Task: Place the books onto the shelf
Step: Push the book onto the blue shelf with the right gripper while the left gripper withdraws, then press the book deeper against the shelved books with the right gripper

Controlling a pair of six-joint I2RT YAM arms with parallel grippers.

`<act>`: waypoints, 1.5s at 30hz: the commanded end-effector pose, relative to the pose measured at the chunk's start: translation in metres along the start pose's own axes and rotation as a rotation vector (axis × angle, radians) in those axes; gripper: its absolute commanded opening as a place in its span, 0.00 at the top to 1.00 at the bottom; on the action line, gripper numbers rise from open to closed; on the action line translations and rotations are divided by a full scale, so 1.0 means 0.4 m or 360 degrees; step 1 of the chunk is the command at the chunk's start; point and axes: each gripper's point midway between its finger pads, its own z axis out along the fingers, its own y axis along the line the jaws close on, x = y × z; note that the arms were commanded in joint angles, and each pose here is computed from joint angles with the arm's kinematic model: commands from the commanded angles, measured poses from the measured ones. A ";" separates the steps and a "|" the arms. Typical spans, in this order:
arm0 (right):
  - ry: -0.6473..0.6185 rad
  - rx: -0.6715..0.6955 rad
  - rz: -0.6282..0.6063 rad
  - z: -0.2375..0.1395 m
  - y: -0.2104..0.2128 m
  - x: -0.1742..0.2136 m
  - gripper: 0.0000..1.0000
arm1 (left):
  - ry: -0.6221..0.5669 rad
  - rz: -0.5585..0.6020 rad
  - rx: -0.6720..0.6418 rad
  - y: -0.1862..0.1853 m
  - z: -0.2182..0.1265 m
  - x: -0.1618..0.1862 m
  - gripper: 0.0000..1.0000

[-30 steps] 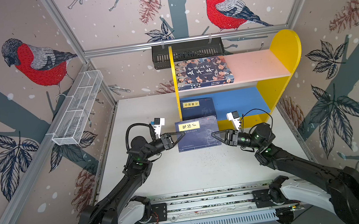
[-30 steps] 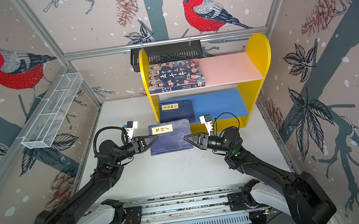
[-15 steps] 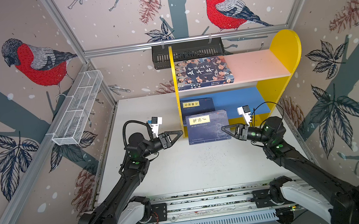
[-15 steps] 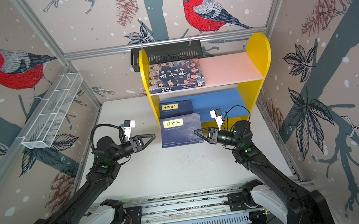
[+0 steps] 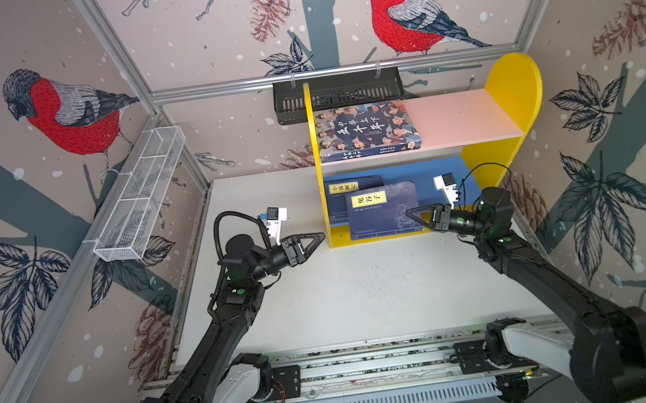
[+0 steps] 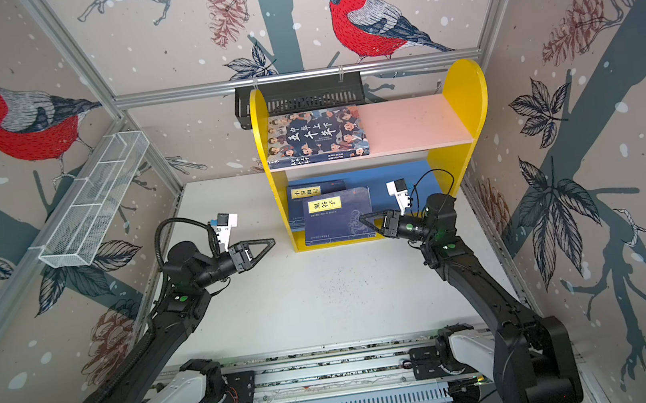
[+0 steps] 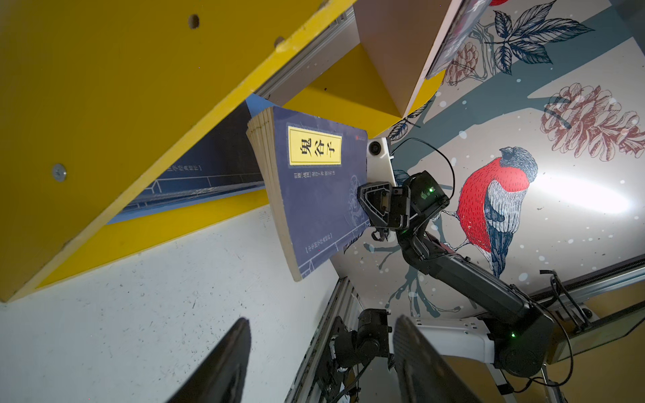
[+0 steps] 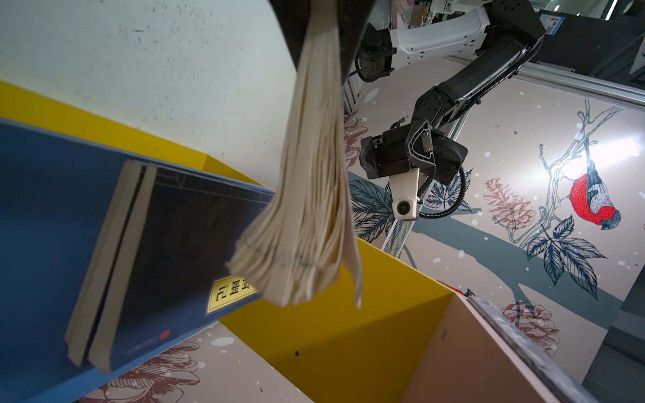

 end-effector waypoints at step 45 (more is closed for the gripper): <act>0.0075 0.0120 -0.0029 0.219 -0.129 -0.137 0.98 | -0.0031 0.0083 -0.0052 0.011 -0.008 0.000 0.32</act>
